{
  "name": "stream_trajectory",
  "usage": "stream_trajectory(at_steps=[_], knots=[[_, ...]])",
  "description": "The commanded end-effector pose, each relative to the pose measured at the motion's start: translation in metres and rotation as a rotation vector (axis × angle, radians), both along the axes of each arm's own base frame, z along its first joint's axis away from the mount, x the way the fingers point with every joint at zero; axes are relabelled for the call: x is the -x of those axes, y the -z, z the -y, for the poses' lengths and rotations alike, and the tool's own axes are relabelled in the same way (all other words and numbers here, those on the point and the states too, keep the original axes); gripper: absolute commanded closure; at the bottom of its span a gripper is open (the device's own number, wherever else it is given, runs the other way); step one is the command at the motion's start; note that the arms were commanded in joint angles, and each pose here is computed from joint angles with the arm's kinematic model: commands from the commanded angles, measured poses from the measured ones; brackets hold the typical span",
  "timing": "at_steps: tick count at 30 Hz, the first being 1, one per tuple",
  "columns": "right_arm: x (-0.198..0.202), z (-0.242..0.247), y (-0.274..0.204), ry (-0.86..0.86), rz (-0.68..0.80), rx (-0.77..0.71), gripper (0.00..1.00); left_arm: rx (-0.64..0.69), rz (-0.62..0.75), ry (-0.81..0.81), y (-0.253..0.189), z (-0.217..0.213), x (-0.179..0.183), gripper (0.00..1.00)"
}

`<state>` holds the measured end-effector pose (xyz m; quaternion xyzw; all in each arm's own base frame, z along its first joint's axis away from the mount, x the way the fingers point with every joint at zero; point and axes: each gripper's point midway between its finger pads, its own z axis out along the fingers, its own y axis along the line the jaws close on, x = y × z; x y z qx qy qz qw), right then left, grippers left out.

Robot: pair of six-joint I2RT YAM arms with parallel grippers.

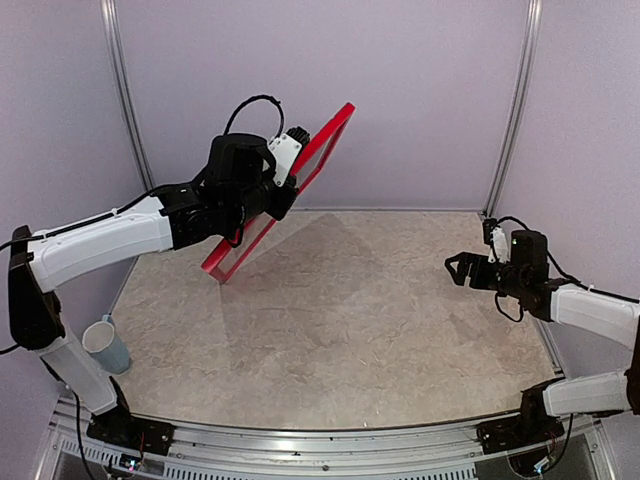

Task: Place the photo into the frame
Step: Turn over the photo frame.

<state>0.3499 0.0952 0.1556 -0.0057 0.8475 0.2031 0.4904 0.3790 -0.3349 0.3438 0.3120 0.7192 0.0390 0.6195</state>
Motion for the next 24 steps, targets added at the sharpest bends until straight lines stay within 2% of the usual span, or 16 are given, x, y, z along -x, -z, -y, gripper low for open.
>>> stream_trajectory(at_steps=[1, 12, 24], knots=[[-0.005, -0.004, -0.014, -0.009, 0.024, -0.029, 0.01, 0.421, 0.136, -0.039, -0.102, -0.025, -0.005, 1.0], [-0.003, -0.006, -0.012, -0.014, 0.012, -0.047, 0.01, 0.466, 0.23, -0.205, -0.136, -0.07, -0.024, 1.0], [-0.003, -0.006, -0.007, -0.011, -0.001, -0.054, 0.01, 0.553, 0.232, -0.236, -0.154, -0.088, -0.025, 1.0]])
